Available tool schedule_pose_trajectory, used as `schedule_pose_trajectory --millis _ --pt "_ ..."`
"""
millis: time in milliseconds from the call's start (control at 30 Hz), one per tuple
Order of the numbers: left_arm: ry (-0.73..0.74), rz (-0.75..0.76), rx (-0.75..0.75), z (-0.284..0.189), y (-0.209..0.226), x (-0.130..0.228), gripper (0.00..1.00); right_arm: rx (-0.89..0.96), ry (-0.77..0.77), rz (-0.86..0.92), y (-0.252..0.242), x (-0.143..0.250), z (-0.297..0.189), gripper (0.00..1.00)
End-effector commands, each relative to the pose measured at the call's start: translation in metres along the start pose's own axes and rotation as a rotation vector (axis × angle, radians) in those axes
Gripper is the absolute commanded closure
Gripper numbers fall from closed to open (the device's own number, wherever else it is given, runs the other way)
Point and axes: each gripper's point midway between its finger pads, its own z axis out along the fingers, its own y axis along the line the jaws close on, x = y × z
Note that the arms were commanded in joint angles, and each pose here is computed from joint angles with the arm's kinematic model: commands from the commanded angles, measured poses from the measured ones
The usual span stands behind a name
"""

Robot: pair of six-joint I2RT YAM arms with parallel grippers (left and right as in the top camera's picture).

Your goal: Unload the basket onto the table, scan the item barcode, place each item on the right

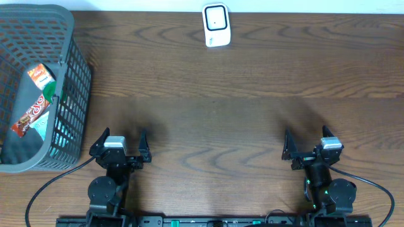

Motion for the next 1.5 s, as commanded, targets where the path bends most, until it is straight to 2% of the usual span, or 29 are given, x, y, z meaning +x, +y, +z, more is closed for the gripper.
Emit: schedule_pose_trajectory --millis 0,533,667,833,933,1133,1267,1367,1467 --pt "0.046 0.02 -0.005 0.002 0.002 0.018 0.02 -0.02 0.003 0.012 0.004 0.001 0.0 0.01" --pt "0.043 0.02 -0.033 0.002 0.007 0.017 0.02 -0.02 0.003 0.012 0.004 0.001 0.0 0.01" --pt "0.037 0.018 0.04 0.002 -0.006 0.015 0.02 -0.02 0.003 0.012 0.004 0.001 0.0 0.01" --pt "0.008 0.016 0.058 -0.003 -0.01 -0.007 0.02 -0.02 0.003 0.012 0.004 0.001 0.0 0.01" --pt "0.01 -0.01 0.058 -0.01 -0.011 -0.039 0.02 -0.02 0.003 0.012 0.004 0.001 0.0 0.01" --pt "0.135 -0.01 0.05 -0.014 -0.015 -0.097 0.02 -0.02 0.003 0.012 0.004 0.001 0.0 0.01" --pt "0.289 -0.013 0.087 -0.017 -0.025 -0.138 0.02 -0.02 0.003 0.012 0.004 0.001 0.0 0.01" --pt "0.467 -0.037 0.18 -0.024 -0.043 -0.131 0.02 -0.02 0.003 0.012 0.004 0.001 0.0 0.01" --pt "0.547 -0.08 0.223 -0.014 -0.052 -0.12 0.02 -0.02 0.003 0.012 0.004 0.001 0.0 0.01"
